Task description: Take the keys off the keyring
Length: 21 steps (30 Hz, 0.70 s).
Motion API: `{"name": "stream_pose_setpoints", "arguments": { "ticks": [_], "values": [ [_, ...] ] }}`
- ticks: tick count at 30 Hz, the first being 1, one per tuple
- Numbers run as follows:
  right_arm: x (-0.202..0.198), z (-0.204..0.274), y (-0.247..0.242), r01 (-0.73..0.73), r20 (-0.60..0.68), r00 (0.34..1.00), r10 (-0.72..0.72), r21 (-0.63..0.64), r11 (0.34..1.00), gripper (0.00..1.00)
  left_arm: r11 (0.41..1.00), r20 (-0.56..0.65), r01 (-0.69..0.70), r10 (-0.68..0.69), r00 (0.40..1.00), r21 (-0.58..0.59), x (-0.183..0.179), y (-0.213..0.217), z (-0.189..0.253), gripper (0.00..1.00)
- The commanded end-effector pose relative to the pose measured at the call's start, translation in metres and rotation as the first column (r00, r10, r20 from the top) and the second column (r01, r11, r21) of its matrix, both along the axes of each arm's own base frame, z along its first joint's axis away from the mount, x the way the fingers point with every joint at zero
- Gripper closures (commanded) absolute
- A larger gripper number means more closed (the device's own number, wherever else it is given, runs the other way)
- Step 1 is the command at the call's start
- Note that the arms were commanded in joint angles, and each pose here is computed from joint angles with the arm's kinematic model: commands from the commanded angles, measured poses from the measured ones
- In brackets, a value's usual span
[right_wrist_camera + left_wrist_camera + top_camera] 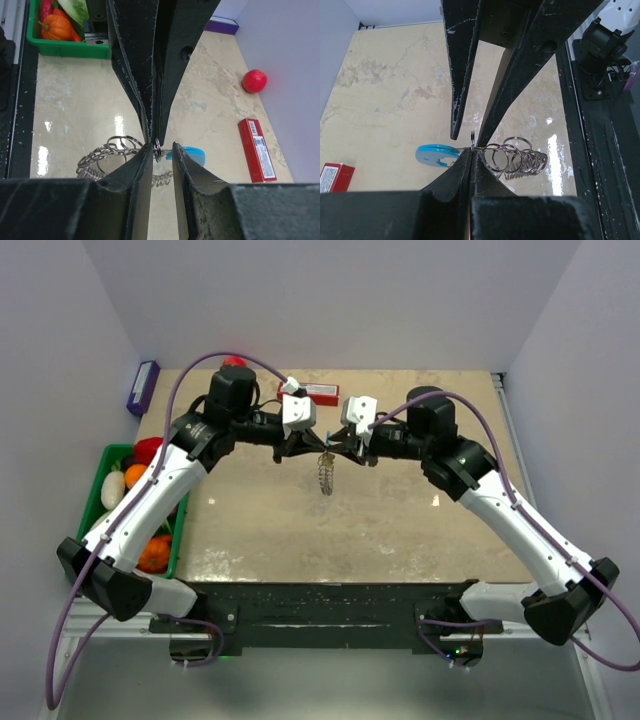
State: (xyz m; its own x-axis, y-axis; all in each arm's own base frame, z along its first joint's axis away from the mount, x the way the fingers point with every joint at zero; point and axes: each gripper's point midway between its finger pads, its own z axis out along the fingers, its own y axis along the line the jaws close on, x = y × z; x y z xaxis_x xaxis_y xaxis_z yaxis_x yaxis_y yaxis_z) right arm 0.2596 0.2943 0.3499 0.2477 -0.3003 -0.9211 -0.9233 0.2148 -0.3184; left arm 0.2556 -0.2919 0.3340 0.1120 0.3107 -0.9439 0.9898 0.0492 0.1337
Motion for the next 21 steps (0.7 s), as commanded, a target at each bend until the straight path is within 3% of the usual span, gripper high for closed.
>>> {"name": "stream_pose_setpoints", "arguments": {
  "ticks": [1,14,21],
  "values": [
    [-0.007,0.006,-0.003,-0.053,0.014,0.998,0.053,0.028,0.998,0.75,0.996,0.074,0.062,-0.058,0.996,-0.056,-0.014,0.0,0.023,1.0],
    [-0.013,0.003,-0.006,-0.174,-0.076,0.98,0.181,0.095,0.98,0.82,0.994,0.08,0.087,-0.081,0.993,-0.07,-0.018,0.001,0.028,1.0],
    [-0.011,0.005,-0.006,-0.169,-0.075,0.982,0.176,0.091,0.981,0.83,0.996,0.074,0.067,-0.063,0.995,-0.057,-0.014,0.002,0.025,1.0]
  ]
}}
